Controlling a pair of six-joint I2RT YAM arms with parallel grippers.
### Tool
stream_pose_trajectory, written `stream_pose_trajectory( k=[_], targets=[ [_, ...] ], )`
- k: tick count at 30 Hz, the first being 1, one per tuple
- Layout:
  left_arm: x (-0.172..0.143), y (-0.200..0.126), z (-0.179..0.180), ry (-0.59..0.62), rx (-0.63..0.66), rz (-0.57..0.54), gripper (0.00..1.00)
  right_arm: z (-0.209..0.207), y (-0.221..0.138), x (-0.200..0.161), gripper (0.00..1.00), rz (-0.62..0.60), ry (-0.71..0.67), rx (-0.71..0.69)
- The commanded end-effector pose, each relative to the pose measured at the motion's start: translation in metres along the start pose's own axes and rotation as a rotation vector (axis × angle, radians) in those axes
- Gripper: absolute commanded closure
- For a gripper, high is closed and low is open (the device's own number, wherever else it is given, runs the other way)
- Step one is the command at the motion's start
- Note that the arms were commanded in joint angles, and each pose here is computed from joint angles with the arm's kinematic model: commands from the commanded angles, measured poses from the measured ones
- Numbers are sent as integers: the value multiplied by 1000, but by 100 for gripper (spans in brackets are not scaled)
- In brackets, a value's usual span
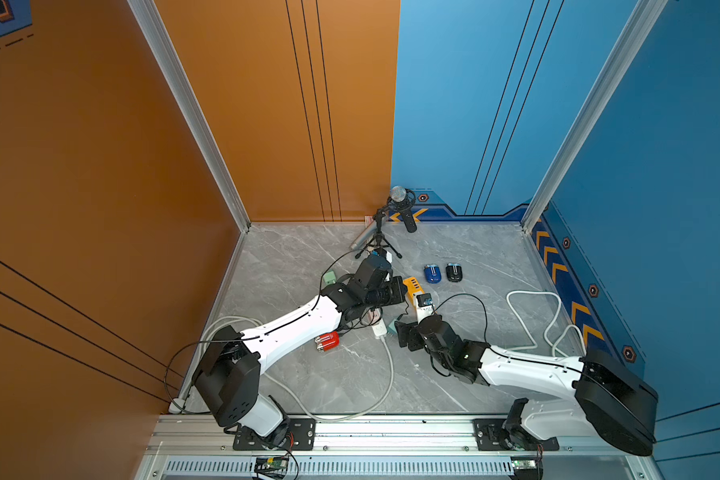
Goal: Unplug the electric shaver
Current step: Pick up the charging cable from the center of the board.
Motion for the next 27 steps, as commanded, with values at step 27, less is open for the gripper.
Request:
stream_pose_trajectory(
  k=[27],
  targets=[
    [105,-93,-53,174,-58,-342,100,-83,-40,-1,12,-18,138,-36]
  ],
)
Point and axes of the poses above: each gripper's point midway between its finger pads, its own y axis out along the fingers, its own z axis along the line the jaws close on, x = y × z, the point moved 4 cm from there along -y, back along the fingers, and after that the axes turned 8 degrees about -y, right-handed, at the moved point
